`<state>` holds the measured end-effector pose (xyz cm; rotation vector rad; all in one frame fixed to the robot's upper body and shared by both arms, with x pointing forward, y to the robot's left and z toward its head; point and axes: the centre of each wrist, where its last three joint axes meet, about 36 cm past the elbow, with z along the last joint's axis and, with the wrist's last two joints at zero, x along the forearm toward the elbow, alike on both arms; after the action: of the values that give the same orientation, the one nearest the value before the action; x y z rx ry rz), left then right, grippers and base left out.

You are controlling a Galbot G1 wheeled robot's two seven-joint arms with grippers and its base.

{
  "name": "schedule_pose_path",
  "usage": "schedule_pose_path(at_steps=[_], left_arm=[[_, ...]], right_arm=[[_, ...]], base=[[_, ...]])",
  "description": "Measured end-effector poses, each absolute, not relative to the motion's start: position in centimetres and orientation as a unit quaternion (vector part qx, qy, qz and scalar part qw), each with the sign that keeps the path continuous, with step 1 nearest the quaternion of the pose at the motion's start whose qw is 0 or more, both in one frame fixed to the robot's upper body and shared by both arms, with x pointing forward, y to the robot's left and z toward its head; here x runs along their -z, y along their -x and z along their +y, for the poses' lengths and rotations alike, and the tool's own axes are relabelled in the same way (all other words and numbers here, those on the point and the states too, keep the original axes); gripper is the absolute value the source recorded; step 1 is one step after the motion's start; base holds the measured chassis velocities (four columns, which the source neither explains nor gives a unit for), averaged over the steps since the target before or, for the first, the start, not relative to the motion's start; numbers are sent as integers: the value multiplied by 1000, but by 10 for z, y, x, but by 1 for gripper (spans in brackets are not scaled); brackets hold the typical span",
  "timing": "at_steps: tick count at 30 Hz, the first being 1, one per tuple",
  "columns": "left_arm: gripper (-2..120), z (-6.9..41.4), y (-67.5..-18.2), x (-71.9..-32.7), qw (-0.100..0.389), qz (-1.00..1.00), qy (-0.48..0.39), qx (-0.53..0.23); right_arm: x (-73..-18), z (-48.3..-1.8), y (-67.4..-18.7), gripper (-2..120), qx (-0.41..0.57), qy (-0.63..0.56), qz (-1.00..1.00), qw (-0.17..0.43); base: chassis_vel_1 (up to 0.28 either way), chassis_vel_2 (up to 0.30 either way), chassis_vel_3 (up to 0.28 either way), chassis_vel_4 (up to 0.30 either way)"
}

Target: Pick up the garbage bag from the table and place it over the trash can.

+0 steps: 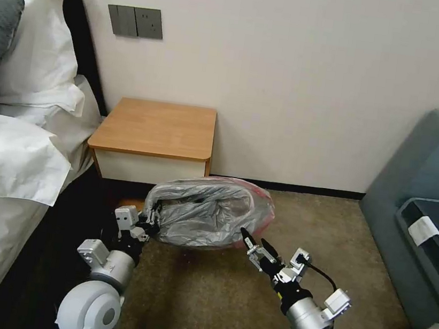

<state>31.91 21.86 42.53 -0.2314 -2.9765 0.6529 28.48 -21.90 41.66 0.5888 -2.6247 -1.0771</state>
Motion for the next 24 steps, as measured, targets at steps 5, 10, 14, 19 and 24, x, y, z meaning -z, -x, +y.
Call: schedule_pose_path(at_steps=[5,10,14,19,24], left_arm=[[3,219,-319,-422,47,-973,74,-214],[3,219,-318,-422,48,-973,74,-214],[3,219,-317,-422,49,-973,73,-214],[3,218,-315,-422,50,-973,73,-214],[3,218,-315,-426,45,-972,74,-217]], right_arm=[[-418,-220,-288,100,378,-211,-896,102],[-420,-218,-293,100,399,-224,-886,77],[-418,-217,-293,100,408,-226,-882,68],[-413,-219,-294,100,416,-229,-878,59],[-405,-217,-295,95,443,-234,-865,45]], base=[[0,0,0,0],[0,0,0,0],[0,0,0,0],[0,0,0,0],[0,0,0,0]])
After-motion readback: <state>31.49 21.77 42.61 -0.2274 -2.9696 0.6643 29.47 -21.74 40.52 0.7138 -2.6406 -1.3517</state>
